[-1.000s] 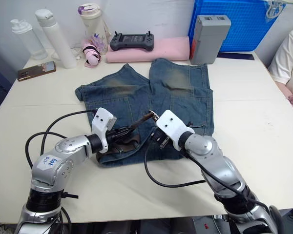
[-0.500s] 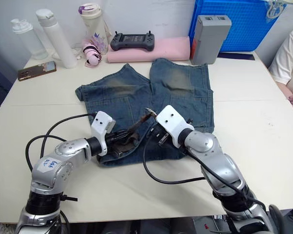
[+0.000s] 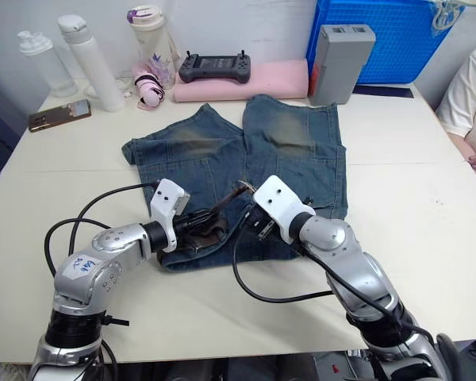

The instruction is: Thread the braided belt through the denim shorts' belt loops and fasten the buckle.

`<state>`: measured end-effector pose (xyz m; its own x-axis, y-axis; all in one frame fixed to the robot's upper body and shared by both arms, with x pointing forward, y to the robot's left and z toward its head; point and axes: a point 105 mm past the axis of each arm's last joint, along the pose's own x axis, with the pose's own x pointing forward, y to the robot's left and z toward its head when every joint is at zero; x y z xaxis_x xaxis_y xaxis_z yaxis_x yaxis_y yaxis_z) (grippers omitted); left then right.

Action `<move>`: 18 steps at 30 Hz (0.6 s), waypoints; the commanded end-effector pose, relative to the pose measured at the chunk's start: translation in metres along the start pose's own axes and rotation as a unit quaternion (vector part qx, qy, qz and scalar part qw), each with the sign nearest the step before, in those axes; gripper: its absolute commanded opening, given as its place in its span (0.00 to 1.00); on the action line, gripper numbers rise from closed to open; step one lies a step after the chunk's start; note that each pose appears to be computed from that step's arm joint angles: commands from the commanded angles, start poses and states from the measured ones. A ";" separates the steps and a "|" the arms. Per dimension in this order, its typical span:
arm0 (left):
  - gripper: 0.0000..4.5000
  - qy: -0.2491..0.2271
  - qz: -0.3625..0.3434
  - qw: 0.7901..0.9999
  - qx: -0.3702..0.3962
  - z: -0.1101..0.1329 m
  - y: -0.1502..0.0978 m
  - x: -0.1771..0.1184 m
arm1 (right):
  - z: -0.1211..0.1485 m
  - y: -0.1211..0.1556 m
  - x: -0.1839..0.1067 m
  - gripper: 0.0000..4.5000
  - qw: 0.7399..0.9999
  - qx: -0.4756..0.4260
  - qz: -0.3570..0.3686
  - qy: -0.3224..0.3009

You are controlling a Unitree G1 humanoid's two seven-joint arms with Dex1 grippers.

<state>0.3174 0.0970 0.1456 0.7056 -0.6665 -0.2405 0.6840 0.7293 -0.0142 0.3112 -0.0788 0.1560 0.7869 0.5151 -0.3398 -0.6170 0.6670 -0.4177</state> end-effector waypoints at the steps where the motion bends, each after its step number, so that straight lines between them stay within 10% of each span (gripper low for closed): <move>1: 0.00 -0.054 -0.041 0.997 0.033 0.027 -0.020 -0.003 | 0.003 0.008 -0.003 0.00 1.000 -0.009 0.020 -0.004; 18: 0.00 -0.038 -0.028 0.998 -0.039 0.009 -0.009 -0.006 | 0.025 -0.015 -0.012 0.00 0.991 0.114 0.010 -0.072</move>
<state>0.3117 0.0923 0.1509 0.6836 -0.7046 -0.1903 0.7053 0.7048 -0.0764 0.3133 -0.0817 0.1660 0.7783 0.5561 -0.2916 -0.6197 0.7549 -0.2147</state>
